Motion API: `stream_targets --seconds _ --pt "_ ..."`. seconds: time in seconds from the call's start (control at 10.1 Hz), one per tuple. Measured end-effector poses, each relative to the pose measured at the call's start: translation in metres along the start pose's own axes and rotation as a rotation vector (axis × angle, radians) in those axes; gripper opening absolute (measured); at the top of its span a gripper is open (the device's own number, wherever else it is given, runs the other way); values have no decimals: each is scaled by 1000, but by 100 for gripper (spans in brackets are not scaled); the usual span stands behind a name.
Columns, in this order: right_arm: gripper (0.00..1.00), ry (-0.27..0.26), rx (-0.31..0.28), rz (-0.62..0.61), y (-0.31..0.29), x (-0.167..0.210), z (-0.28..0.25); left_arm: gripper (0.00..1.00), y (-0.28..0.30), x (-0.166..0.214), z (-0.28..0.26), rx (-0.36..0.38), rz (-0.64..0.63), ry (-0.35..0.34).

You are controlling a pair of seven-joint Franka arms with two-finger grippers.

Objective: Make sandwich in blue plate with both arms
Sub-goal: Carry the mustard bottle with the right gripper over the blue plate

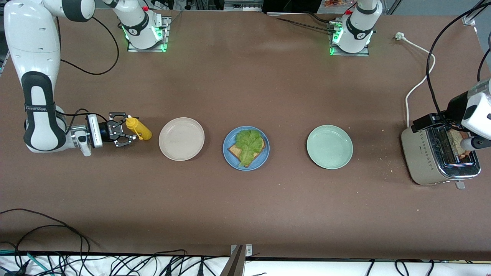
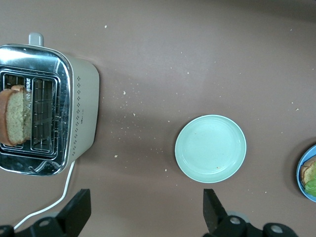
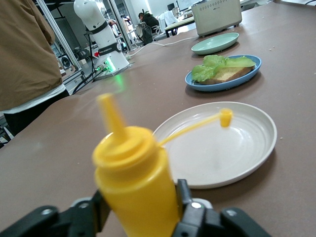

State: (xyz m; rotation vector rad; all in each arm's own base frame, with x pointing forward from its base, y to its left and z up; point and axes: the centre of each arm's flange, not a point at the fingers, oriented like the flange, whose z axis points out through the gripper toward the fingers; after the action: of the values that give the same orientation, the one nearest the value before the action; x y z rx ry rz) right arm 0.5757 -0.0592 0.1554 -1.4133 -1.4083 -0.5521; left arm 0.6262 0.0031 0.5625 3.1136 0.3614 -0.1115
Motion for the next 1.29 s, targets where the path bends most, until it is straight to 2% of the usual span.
stream_targets --seconds 0.1,0.3,0.5,0.6,0.79,0.89,1.09,1.19,1.29 --pt "46 -9 1 -17 6 9 0 100 -2 0 0 0 -3 0" --pt "34 -49 6 21 24 39 0 100 -3 1 1 0 -5 -2" --pt "17 -130 18 105 44 81 1 100 -14 4 3 3 -23 -7" --pt "16 -189 23 139 54 110 3 100 -27 7 3 2 -30 -8" --pt "16 -273 5 245 73 170 20 100 -59 12 7 0 -30 -18" --pt "16 -357 -29 297 82 203 34 100 -79 16 13 0 -47 -30" --pt "16 -552 -120 310 98 262 74 99 -110 26 34 66 -50 -59" --pt "15 -666 -163 310 101 287 109 98 -123 32 50 89 -44 -83" --pt "15 -813 -205 289 102 307 155 100 -138 39 67 97 -49 -108"
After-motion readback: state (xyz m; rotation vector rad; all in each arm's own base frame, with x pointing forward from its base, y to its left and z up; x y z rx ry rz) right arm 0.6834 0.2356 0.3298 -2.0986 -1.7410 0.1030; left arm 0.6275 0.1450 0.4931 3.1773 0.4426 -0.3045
